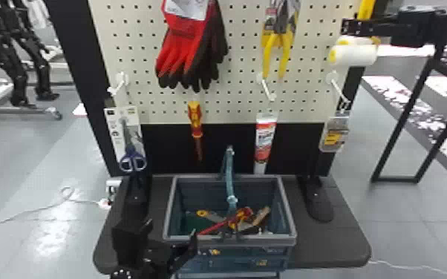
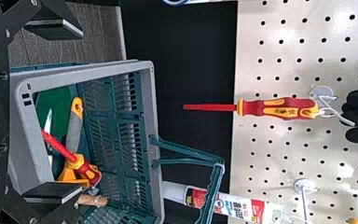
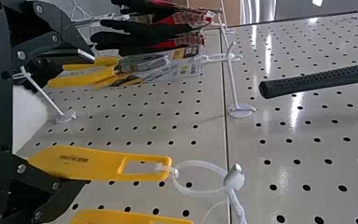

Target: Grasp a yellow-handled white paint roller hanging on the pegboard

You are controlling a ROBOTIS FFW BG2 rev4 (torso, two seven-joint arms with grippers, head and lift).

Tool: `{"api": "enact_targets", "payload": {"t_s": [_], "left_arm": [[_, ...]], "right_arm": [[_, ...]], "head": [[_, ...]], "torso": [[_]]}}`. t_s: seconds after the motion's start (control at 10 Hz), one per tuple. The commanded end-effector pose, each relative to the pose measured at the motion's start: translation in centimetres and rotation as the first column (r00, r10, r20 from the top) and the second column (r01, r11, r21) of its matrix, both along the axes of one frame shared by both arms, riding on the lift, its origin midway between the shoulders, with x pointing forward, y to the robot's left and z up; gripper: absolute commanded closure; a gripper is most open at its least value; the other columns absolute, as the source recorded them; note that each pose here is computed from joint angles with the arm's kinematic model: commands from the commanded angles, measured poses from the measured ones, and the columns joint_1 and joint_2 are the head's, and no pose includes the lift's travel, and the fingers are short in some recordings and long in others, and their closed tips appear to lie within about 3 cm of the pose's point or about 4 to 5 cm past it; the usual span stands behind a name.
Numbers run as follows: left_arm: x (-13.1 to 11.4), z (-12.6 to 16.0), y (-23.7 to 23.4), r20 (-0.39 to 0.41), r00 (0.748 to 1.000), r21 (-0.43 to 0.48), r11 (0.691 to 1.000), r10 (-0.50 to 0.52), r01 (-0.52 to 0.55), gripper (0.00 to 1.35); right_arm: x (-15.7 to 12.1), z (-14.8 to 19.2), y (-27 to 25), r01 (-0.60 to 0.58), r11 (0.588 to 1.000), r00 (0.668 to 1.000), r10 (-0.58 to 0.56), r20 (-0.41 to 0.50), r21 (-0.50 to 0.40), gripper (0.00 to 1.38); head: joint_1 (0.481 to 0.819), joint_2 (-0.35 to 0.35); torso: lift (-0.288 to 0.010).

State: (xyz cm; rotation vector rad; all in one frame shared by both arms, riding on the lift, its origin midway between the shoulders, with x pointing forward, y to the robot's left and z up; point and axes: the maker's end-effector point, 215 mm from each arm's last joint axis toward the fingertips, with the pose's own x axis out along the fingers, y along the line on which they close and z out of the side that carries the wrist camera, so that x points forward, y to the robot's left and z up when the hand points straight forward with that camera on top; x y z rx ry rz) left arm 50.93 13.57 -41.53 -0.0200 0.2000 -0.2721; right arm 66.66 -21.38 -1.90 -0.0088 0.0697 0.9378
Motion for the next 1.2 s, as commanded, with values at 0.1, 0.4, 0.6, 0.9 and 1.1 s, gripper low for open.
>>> {"api": "enact_targets", "payload": {"t_s": [0.1,0.4,0.6,0.9,1.1], "left_arm": [[-0.1,-0.3,-0.2,-0.005,1.0,-0.003,1.0,-0.004,0.004,0.15],[0.7,-0.4,-2.2,-0.007,0.999,-0.012,0.999,-0.045,0.045,0.15],[1.0,-0.3,-2.9,-0.005,0.998,-0.017,0.998,-0.06,0.06,0.15],[1.2,-0.2,-3.2,-0.002,0.998,-0.019,0.998,-0.066,0.066,0.15],[0.8,-0.6,-2.8,-0.007,0.998,-0.021,0.998,-0.06,0.06,0.15]], "right_arm": [[0.4,0.2,-0.7,-0.033,0.999,0.999,0.033,-0.025,-0.017,0.86],[-1.1,1.1,-3.3,-0.174,0.984,0.982,0.171,-0.076,-0.038,1.2],[-1.2,1.6,-4.4,-0.193,0.98,0.977,0.195,-0.08,0.04,1.25],[-1.4,1.4,-3.5,-0.218,0.975,0.972,0.221,-0.081,0.04,1.29],[-1.2,3.3,-3.7,-0.199,0.98,0.98,0.199,-0.016,-0.022,1.29]], "head": [[0.549,0.0],[0.549,0.0],[0.549,0.0],[0.549,0.0],[0.549,0.0]], "torso": [[-0.1],[-0.1],[-0.1],[-0.1],[-0.1]]}}
